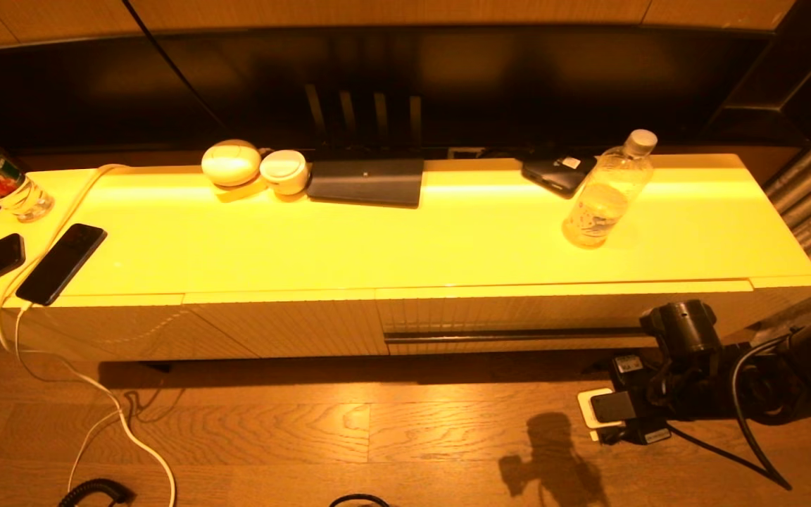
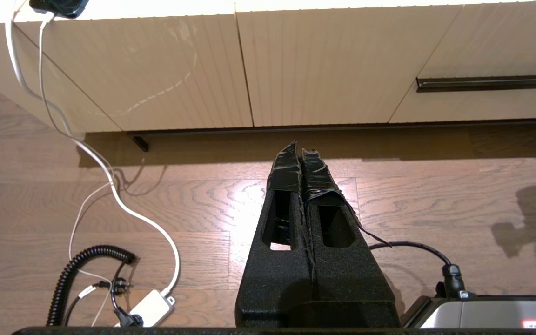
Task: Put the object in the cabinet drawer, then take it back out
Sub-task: Open the drawer
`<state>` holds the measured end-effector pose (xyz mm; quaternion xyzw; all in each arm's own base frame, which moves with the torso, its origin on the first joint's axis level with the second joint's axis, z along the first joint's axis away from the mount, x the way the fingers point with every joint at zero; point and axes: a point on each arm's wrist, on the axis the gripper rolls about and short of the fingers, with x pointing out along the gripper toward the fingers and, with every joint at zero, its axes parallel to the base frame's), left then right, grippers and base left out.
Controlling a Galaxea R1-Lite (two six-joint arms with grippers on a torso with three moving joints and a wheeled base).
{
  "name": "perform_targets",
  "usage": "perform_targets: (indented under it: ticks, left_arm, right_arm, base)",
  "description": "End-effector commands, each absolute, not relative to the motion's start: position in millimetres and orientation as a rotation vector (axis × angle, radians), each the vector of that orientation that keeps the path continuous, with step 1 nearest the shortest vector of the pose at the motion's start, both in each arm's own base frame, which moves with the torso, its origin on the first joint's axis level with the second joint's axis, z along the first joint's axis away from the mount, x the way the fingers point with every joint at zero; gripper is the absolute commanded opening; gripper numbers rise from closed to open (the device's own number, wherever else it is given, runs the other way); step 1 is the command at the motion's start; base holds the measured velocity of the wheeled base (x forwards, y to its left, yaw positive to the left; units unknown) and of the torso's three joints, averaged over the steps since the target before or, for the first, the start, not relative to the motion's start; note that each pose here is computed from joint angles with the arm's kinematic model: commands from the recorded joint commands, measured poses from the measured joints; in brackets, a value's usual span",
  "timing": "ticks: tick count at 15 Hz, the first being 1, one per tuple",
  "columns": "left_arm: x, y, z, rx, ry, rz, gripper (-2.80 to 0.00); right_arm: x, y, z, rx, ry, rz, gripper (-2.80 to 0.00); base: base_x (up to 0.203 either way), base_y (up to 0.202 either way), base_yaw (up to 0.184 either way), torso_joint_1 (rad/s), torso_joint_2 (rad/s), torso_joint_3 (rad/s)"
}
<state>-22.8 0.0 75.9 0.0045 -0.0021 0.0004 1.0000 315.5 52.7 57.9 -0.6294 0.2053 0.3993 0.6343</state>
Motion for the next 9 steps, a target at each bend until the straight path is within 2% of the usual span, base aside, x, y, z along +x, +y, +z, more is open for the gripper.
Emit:
perform_targets:
  ticks: [1,9]
  left_arm:
    - [-23,0,75,0.009,-0.002,0.002,-2.8]
    - [-23,0,76,0.009,-0.003,0.001,-2.8]
  right_arm:
    - [319,53,57,-1.448,0.459,0.911,0.0]
    - [348,57,39,-1.456,0.418,0.864,0.0]
  base:
    - [0.0,0.0,0.0,0.0,0.0,0.0]
    - [0.0,0.0,0.0,0.0,0.0,0.0]
